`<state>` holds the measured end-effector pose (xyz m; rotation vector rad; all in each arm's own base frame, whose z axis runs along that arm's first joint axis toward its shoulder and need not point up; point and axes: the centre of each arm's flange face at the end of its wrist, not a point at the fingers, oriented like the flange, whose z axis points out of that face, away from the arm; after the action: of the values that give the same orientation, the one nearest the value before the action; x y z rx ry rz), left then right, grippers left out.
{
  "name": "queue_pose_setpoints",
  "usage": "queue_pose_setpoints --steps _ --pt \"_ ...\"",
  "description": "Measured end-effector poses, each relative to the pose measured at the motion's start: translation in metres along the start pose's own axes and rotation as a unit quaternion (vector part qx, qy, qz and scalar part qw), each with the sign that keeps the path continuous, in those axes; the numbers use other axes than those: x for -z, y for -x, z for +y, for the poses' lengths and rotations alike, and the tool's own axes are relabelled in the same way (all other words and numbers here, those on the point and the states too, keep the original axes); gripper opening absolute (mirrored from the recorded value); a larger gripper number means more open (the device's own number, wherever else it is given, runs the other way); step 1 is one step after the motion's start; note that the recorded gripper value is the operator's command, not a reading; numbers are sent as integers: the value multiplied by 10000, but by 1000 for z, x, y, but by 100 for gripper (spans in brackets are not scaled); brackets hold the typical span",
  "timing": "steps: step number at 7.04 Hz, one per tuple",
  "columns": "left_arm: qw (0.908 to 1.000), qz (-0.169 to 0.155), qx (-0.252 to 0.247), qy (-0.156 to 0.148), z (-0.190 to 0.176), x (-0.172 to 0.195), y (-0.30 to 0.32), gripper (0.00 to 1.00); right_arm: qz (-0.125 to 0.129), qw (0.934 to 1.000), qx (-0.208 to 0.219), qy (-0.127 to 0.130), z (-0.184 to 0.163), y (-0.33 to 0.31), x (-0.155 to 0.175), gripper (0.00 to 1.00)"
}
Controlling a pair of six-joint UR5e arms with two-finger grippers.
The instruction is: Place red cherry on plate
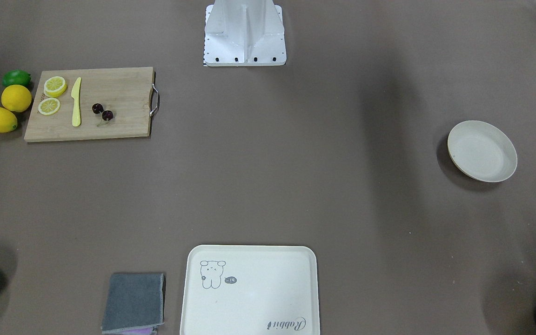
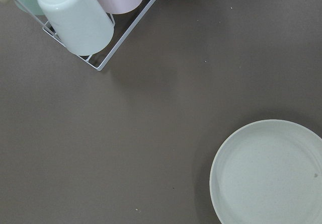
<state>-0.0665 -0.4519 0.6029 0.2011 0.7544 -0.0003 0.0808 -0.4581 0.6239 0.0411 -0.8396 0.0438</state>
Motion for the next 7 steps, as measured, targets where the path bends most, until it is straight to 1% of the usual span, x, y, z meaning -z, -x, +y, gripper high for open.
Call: queue_pose_setpoints --steps 2,7 --pt "10000 -10 1 0 0 0 0 98 -2 10000 20 -42 1 0 0 100" --pt "10000 -21 -3 -4 -1 0 0 98 -2 10000 22 -47 1 -1 -1 100"
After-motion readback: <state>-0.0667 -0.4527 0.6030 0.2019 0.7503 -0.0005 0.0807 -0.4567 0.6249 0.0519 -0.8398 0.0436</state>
